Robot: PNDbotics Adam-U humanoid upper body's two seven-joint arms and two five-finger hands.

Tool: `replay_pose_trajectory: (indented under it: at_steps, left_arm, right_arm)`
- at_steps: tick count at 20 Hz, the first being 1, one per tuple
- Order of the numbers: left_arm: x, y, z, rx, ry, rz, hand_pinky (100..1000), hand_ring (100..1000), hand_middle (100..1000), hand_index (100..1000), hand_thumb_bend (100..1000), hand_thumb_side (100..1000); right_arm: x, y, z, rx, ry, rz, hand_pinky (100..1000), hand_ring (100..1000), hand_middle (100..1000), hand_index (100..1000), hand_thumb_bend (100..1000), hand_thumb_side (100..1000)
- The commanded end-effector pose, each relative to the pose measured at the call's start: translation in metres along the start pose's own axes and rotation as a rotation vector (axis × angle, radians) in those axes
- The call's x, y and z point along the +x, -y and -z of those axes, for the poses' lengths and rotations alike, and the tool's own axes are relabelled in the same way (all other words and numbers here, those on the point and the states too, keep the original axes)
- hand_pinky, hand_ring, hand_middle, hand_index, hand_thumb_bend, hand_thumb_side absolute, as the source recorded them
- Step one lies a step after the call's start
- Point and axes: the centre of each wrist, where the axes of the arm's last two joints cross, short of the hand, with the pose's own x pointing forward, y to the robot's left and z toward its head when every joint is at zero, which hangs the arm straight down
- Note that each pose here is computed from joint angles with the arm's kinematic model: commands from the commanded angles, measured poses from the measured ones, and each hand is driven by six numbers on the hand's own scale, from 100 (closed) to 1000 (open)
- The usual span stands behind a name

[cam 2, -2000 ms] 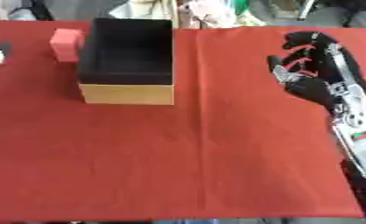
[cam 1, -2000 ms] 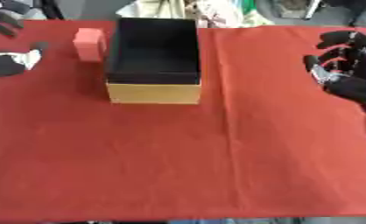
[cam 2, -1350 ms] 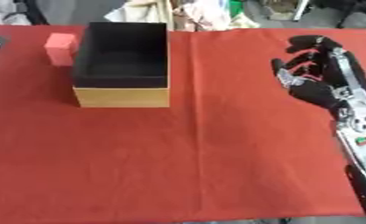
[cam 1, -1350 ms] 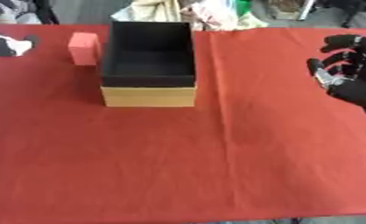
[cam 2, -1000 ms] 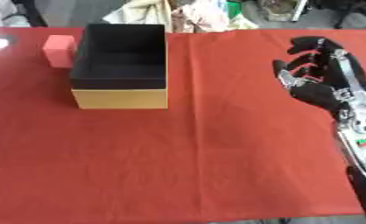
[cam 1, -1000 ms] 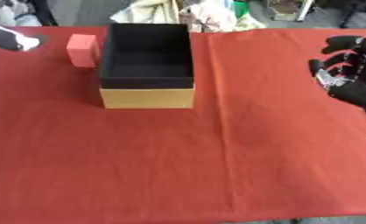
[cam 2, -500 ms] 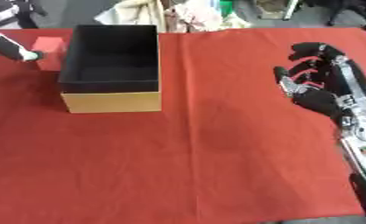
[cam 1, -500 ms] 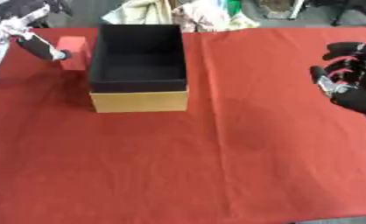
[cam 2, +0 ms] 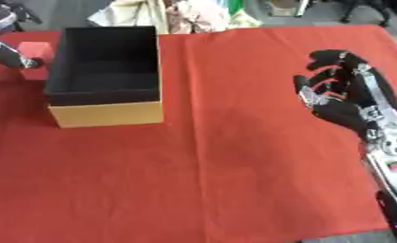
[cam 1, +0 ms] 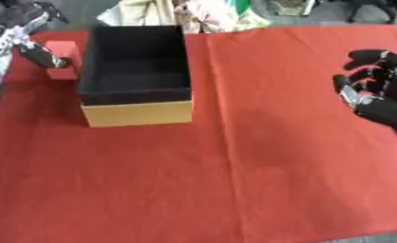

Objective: Pick up objects on the table and place them in the box.

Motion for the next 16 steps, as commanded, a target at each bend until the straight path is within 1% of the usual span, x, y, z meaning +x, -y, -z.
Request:
replay_pose_trajectory:
  at_steps: [1, 4, 10, 12, 13, 14, 15, 16]
  left_arm:
    - [-0.014, -0.02, -0.004, 0.029, -0.026, -0.007, 835, 872, 883, 870, 466, 100]
    - [-0.014, -0.017, -0.004, 0.003, -0.022, -0.016, 835, 871, 882, 870, 452, 100]
    - [-0.014, -0.01, -0.005, -0.043, -0.024, -0.01, 831, 864, 870, 868, 393, 100]
    - [-0.014, -0.007, -0.005, -0.054, -0.029, -0.002, 825, 843, 839, 863, 360, 100]
    - [-0.014, -0.006, -0.005, -0.058, -0.031, 0.002, 813, 813, 792, 856, 319, 100]
    - [-0.014, -0.006, -0.005, -0.059, -0.033, 0.005, 806, 795, 764, 851, 299, 100]
    - [-0.014, -0.006, -0.005, -0.057, -0.033, 0.008, 793, 763, 698, 844, 252, 100]
    - [-0.014, -0.006, -0.005, -0.053, -0.033, 0.01, 790, 745, 655, 839, 224, 100]
  right_arm:
    - [0.007, 0.005, 0.005, 0.003, 0.027, -0.007, 410, 526, 595, 742, 271, 100]
    - [0.007, 0.004, 0.006, 0.004, 0.031, -0.004, 411, 526, 595, 742, 269, 100]
    - [0.007, 0.004, 0.006, 0.004, 0.033, 0.0, 412, 526, 595, 743, 263, 100]
    - [0.007, 0.003, 0.006, 0.004, 0.031, 0.001, 412, 527, 595, 744, 260, 100]
    - [0.007, 0.003, 0.006, 0.004, 0.031, 0.002, 412, 527, 595, 744, 258, 100]
    - [0.006, 0.003, 0.006, 0.003, 0.031, 0.002, 412, 527, 595, 744, 258, 100]
    - [0.006, 0.003, 0.006, 0.003, 0.03, 0.002, 412, 527, 595, 744, 257, 100]
    - [0.006, 0.004, 0.006, 0.002, 0.029, 0.002, 413, 527, 594, 744, 254, 100]
